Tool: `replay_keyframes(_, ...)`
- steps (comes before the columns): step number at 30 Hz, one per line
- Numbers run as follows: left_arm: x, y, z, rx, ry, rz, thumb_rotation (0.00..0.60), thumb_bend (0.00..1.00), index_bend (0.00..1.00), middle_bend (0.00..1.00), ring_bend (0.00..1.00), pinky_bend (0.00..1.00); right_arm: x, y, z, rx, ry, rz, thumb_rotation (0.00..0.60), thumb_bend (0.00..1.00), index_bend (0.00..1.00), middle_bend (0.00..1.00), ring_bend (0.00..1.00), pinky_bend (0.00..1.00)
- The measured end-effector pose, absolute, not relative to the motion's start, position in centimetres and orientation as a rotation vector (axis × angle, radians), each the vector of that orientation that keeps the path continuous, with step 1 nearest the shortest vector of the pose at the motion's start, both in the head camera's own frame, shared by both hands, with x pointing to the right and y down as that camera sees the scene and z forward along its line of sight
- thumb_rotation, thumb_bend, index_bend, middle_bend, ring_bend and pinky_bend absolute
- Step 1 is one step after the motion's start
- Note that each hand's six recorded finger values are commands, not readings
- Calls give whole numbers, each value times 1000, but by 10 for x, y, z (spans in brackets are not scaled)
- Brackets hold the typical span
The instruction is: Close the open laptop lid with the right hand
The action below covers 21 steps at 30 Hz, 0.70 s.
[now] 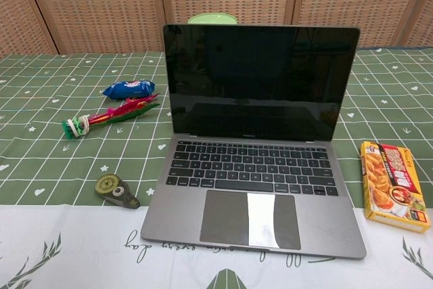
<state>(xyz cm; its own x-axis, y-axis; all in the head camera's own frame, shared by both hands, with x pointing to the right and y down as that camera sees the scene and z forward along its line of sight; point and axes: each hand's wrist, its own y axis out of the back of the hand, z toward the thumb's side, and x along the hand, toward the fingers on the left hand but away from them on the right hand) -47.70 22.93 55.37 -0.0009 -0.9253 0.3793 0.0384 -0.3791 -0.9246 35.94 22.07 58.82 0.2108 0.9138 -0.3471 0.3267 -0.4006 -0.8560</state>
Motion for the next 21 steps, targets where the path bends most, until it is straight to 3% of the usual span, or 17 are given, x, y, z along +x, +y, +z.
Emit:
replay_keyframes(10,-479,228,552,-1458,979,-1504,600,0,0,0,0,0,327,192,595,-2180,-1374,1073,600,269,0,0,0,0)
replay_keyframes(21,-487,224,550,-1454,1012,-1514,600,0,0,0,0,0,302,134,614,-2541,-1751,965,600,290,1,0,0,0)
